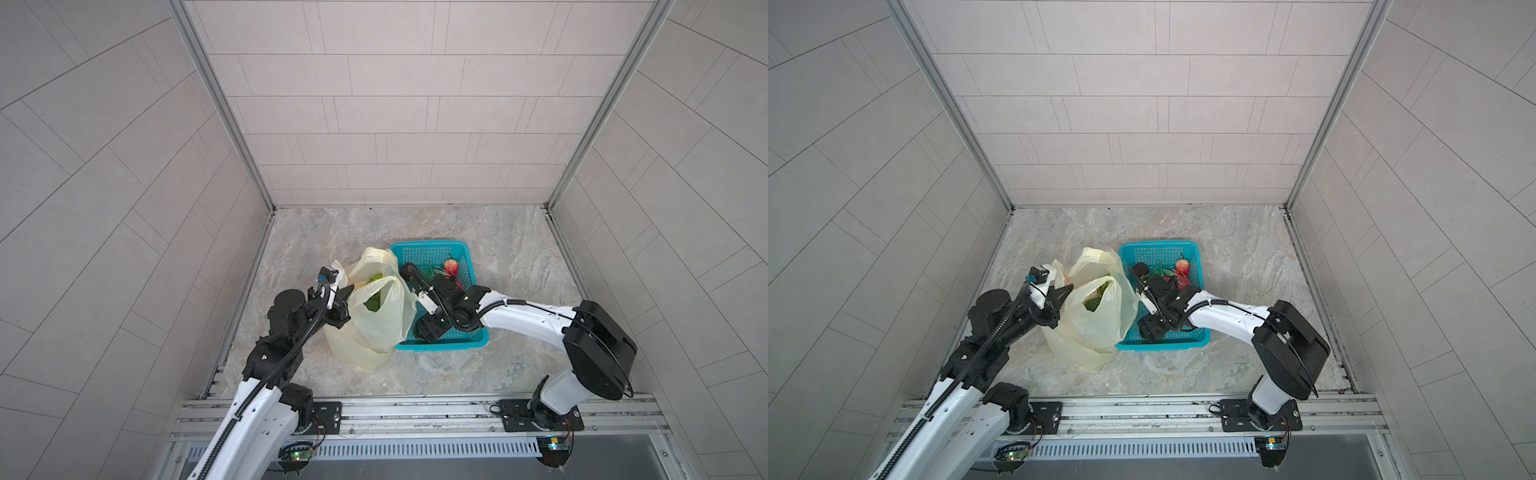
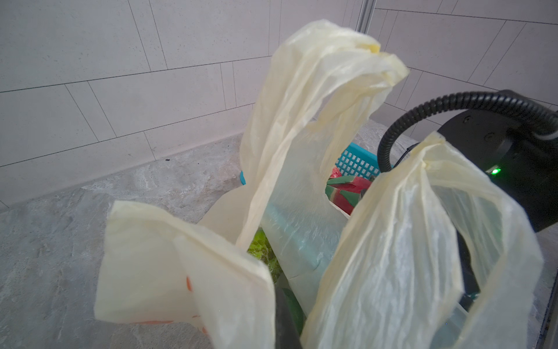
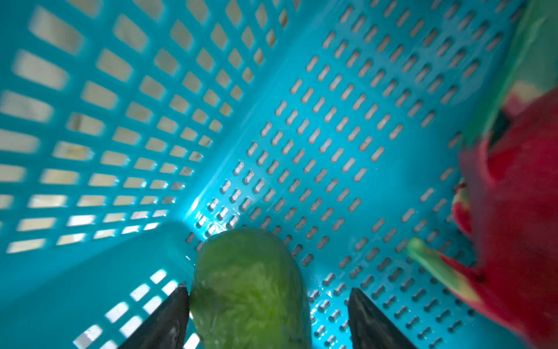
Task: Place the fruits into the plastic bag
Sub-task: Pick up the fruit from the bin.
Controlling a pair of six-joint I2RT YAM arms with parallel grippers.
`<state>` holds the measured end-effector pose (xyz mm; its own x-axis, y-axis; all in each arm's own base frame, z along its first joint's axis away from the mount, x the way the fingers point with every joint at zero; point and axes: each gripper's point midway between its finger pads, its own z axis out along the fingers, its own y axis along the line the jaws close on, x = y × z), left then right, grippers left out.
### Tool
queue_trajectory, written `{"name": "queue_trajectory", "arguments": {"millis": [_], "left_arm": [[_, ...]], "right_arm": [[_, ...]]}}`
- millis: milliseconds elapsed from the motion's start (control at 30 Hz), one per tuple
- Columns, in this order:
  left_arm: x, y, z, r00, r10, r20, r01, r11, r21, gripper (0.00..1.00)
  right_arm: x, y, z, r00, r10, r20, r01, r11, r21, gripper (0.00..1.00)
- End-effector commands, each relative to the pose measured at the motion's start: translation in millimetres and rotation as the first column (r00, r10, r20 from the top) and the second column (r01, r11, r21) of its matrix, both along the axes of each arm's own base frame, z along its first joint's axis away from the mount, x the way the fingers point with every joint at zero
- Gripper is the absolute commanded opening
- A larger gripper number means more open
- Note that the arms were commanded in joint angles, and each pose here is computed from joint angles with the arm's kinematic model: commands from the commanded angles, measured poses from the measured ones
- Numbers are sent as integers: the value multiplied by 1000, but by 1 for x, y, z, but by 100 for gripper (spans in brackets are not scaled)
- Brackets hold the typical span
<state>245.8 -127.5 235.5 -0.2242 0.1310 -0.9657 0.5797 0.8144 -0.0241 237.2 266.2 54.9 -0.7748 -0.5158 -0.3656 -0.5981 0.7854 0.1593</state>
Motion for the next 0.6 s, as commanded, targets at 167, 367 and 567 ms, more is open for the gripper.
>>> {"name": "queue_trajectory", "arguments": {"millis": [167, 367, 567], "left_arm": [[-1, -1, 6, 1000, -5, 24, 5, 1000, -3, 0], [-1, -1, 6, 1000, -8, 22, 8, 1000, -5, 0], [-3, -3, 9, 999, -19, 31, 19, 1000, -18, 0]], "right_arm": [[1, 4, -19, 999, -25, -32, 25, 1000, -15, 56], [12, 0, 0, 998, -64, 13, 64, 998, 14, 39], [40, -22, 65, 974, -179, 140, 160, 977, 139, 38]]}}
